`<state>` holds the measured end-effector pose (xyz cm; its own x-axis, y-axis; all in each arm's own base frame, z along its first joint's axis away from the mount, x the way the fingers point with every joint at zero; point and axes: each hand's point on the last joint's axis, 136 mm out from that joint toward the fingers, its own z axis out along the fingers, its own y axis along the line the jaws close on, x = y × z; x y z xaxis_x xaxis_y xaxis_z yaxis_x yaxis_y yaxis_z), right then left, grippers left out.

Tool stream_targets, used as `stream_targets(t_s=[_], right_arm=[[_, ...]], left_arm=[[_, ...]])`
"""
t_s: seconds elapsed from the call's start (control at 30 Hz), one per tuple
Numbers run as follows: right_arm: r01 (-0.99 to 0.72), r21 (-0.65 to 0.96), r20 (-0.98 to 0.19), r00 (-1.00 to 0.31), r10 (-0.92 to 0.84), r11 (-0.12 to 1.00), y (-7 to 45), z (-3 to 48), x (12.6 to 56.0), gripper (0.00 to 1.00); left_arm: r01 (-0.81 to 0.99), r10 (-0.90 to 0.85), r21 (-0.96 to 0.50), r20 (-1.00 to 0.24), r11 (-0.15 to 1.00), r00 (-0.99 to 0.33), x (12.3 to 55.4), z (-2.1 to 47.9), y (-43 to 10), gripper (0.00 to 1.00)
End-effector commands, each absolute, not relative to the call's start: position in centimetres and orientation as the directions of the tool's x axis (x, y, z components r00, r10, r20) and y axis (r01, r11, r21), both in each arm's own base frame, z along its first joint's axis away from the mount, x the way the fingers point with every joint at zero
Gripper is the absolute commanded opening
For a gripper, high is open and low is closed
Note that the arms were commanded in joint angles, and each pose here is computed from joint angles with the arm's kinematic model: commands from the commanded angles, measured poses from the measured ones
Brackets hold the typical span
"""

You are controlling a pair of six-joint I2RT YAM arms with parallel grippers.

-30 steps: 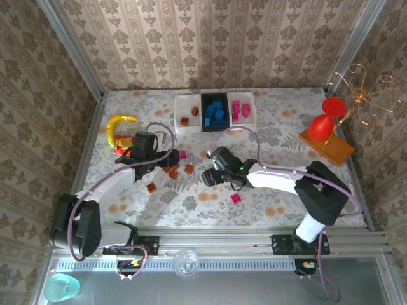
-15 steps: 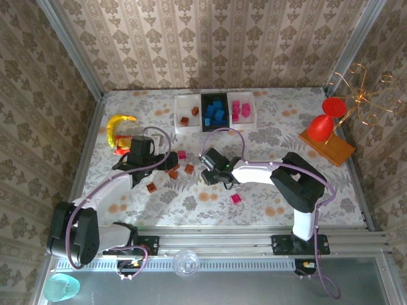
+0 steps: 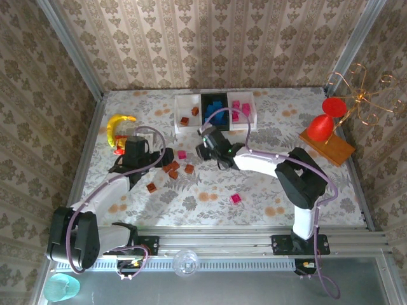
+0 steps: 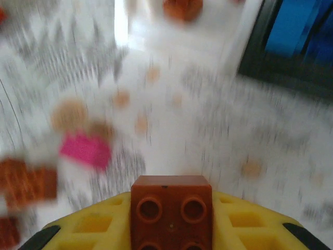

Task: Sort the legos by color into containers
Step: Pick up the lego from the center of the table, then place the lego in the container.

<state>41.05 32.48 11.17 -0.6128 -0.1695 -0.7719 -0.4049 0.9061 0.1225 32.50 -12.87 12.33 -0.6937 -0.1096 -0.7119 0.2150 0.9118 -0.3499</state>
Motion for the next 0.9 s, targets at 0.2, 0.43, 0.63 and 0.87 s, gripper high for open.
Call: stream_targets(t_s=[0.2,0.43,0.63,0.87], right_arm=[[-0.353,0.189,-0.866,-0.499,-0.014,0.916,35.1,15.5,51.8,0.36],[-0.327,0.18,-0.861,-0.508,-0.012,0.928,36.1,13.5,57.9,0.41],[-0.344,0.156,-0.87,-0.492,-0.037,0.926,36.3,14.7,59.7,0.54],[-0.432,0.203,-0.89,-0.456,-0.018,0.879,35.6,20.3,55.6,0.65]], left_arm=[[0.215,-0.14,-0.379,-0.718,0.9,-0.682,32.1,13.4,-12.7,0.82],[0.189,-0.14,-0.379,-0.688,0.906,-0.712,31.3,12.6,-12.4,0.82],[0.16,-0.144,-0.377,-0.661,0.912,-0.736,30.4,11.8,-12.0,0.82],[0.123,-0.125,-0.346,-0.614,0.93,-0.78,29.6,10.0,-11.3,0.83]])
